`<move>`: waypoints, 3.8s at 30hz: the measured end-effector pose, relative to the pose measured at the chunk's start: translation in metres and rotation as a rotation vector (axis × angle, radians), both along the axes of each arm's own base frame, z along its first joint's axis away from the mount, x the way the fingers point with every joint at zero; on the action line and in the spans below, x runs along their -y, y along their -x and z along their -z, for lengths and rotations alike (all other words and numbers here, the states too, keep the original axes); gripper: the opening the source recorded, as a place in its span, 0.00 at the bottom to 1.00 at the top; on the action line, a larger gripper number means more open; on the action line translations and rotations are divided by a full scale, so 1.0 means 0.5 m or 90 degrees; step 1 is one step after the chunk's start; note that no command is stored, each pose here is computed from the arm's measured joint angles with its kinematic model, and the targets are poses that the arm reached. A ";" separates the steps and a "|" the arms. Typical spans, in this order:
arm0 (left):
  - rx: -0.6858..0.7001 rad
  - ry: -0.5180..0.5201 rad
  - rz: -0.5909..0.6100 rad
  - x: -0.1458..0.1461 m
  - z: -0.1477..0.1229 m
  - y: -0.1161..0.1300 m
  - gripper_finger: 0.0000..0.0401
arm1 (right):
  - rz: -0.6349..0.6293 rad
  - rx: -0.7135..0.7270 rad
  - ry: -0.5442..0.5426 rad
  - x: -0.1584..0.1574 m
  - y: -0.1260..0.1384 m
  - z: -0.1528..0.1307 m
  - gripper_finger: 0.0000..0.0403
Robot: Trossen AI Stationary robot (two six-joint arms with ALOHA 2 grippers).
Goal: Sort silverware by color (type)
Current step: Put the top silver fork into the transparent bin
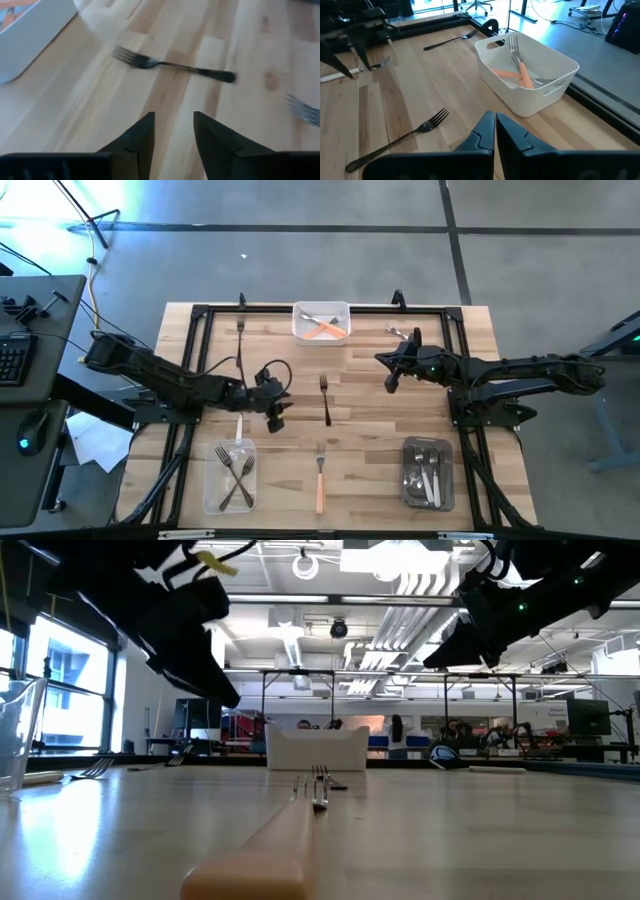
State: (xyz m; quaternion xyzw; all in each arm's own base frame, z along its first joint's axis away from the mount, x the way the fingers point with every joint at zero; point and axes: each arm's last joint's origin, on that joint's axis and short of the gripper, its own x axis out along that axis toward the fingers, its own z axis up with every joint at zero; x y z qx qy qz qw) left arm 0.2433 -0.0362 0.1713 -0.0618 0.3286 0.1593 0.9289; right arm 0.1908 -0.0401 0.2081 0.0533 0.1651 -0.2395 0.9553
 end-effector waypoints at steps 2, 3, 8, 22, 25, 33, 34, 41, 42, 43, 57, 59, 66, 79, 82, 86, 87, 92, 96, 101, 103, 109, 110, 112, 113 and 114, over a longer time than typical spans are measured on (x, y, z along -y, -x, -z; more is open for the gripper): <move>-0.010 -0.001 -0.034 -0.016 0.006 -0.002 0.34 | 0.001 0.000 -0.002 0.000 0.000 0.000 0.00; -0.017 -0.005 -0.062 -0.027 0.009 -0.001 0.35 | 0.002 0.000 -0.005 0.000 0.000 0.001 0.00; -0.085 -0.014 -0.230 -0.110 0.017 0.027 0.37 | 0.000 -0.004 -0.013 -0.001 0.001 0.003 0.00; -0.178 0.086 -0.417 -0.308 0.017 0.124 0.42 | -0.010 -0.004 -0.017 -0.001 0.000 0.003 0.00; -0.175 0.105 -0.453 -0.337 0.017 0.145 0.45 | -0.010 -0.004 -0.017 -0.001 0.000 0.003 0.00; -0.195 0.130 -0.555 -0.384 0.022 0.198 0.54 | -0.010 -0.004 -0.017 -0.001 0.000 0.003 0.00; -0.194 0.132 -0.565 -0.389 0.022 0.203 0.55 | -0.010 -0.004 -0.017 -0.001 0.000 0.003 0.00; -0.204 0.185 -0.556 -0.421 0.031 0.221 0.53 | -0.010 -0.004 -0.017 -0.001 0.000 0.003 0.00; -0.210 0.186 -0.553 -0.428 0.033 0.218 0.52 | -0.010 -0.004 -0.018 -0.001 0.000 0.003 0.00; -0.216 0.192 -0.550 -0.435 0.034 0.215 0.52 | -0.009 -0.003 -0.019 -0.001 0.000 0.003 0.00; -0.405 0.245 -0.576 -0.529 0.065 0.161 0.49 | -0.022 0.001 -0.033 -0.003 0.000 0.003 0.00; -0.418 0.250 -0.576 -0.536 0.069 0.154 0.48 | -0.022 -0.001 -0.032 -0.003 0.000 0.004 0.00; -0.435 0.243 -0.552 -0.538 0.071 0.143 0.38 | -0.023 -0.003 -0.034 -0.003 0.000 0.005 0.00; -0.489 0.209 -0.446 -0.512 0.074 0.120 0.05 | -0.023 -0.003 -0.034 -0.003 0.000 0.005 0.00; -0.511 0.182 -0.429 -0.505 0.074 0.114 0.01 | -0.023 -0.003 -0.034 -0.003 0.000 0.005 0.00; -0.536 0.171 -0.408 -0.493 0.075 0.108 0.01 | -0.024 -0.004 -0.033 -0.003 0.000 0.005 0.00; -0.543 0.170 -0.399 -0.490 0.075 0.107 0.01 | -0.024 -0.005 -0.032 -0.003 0.000 0.005 0.00; -0.569 0.169 -0.369 -0.476 0.075 0.103 0.01 | -0.026 -0.006 -0.030 -0.003 0.000 0.005 0.00; -0.576 0.172 -0.342 -0.461 0.067 0.097 0.01 | -0.025 -0.006 -0.030 -0.003 0.000 0.005 0.00; -0.560 0.155 -0.324 -0.442 0.035 0.095 0.01 | -0.025 -0.010 -0.031 -0.003 0.001 0.006 0.00; -0.548 0.147 -0.321 -0.431 0.015 0.096 0.01 | -0.025 -0.011 -0.031 -0.003 0.001 0.006 0.00; -0.517 0.142 -0.295 -0.374 -0.052 0.105 0.01 | -0.025 -0.015 -0.032 -0.003 0.001 0.008 0.00; -0.512 0.139 -0.293 -0.360 -0.065 0.107 0.01 | -0.025 -0.015 -0.032 -0.003 0.001 0.008 0.00; -0.498 0.134 -0.291 -0.332 -0.088 0.112 0.01 | -0.025 -0.015 -0.032 -0.003 0.001 0.007 0.00; -0.489 0.131 -0.289 -0.318 -0.100 0.115 0.01 | -0.025 -0.015 -0.032 -0.003 0.001 0.007 0.00; -0.481 0.130 -0.288 -0.302 -0.111 0.118 0.01 | -0.025 -0.015 -0.032 -0.003 0.001 0.007 0.00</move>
